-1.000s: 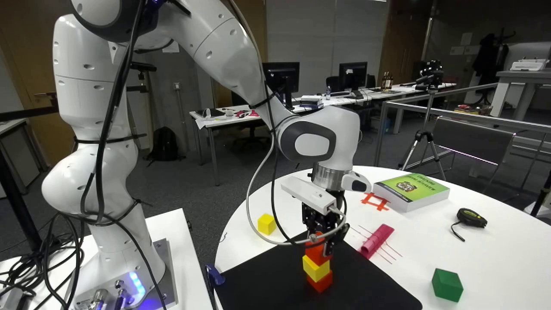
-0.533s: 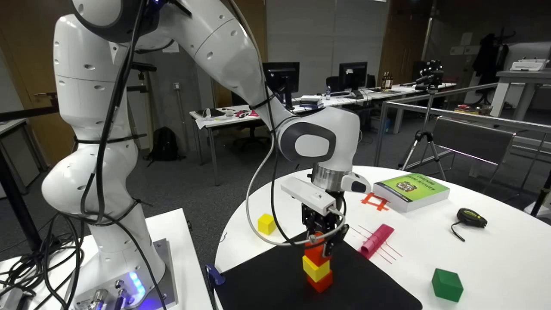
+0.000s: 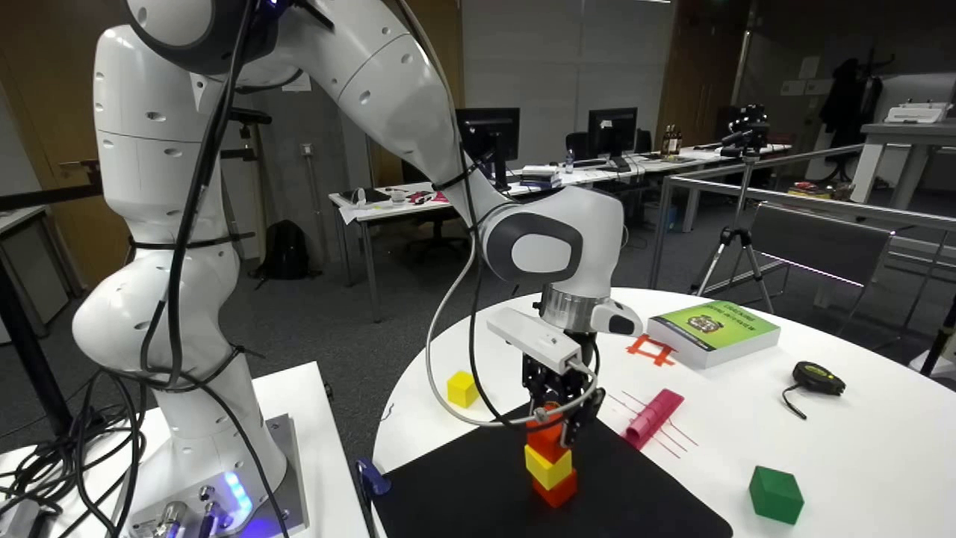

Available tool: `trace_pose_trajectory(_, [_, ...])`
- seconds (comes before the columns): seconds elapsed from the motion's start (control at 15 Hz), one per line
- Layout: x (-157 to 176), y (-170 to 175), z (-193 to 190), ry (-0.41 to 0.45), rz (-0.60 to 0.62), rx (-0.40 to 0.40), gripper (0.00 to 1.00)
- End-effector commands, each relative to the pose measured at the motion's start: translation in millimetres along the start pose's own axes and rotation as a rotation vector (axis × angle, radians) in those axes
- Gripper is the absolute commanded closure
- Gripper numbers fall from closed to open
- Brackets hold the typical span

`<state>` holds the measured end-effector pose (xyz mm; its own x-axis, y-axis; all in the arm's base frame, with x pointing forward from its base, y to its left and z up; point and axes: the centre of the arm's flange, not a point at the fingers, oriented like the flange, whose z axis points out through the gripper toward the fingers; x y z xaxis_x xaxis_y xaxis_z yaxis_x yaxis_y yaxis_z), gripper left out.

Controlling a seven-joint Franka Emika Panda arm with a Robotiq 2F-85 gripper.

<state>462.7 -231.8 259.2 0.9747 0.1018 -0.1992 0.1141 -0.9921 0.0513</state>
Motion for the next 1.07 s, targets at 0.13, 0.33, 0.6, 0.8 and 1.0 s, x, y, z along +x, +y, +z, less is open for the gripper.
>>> trace_pose_trajectory(0.13, [2,-1,-1,-0.012,0.025,-0.012,0.00])
trace_pose_trajectory(0.33, [2,-2,-1,-0.011,0.026,-0.013,0.00])
trace_pose_trajectory(0.6, [1,-3,-6,-0.006,0.027,-0.012,0.00])
trace_pose_trajectory(0.8, [-1,-7,-19,0.009,0.018,-0.015,0.00])
trace_pose_trajectory(1.0, [-3,-17,-41,0.036,0.009,-0.009,0.00])
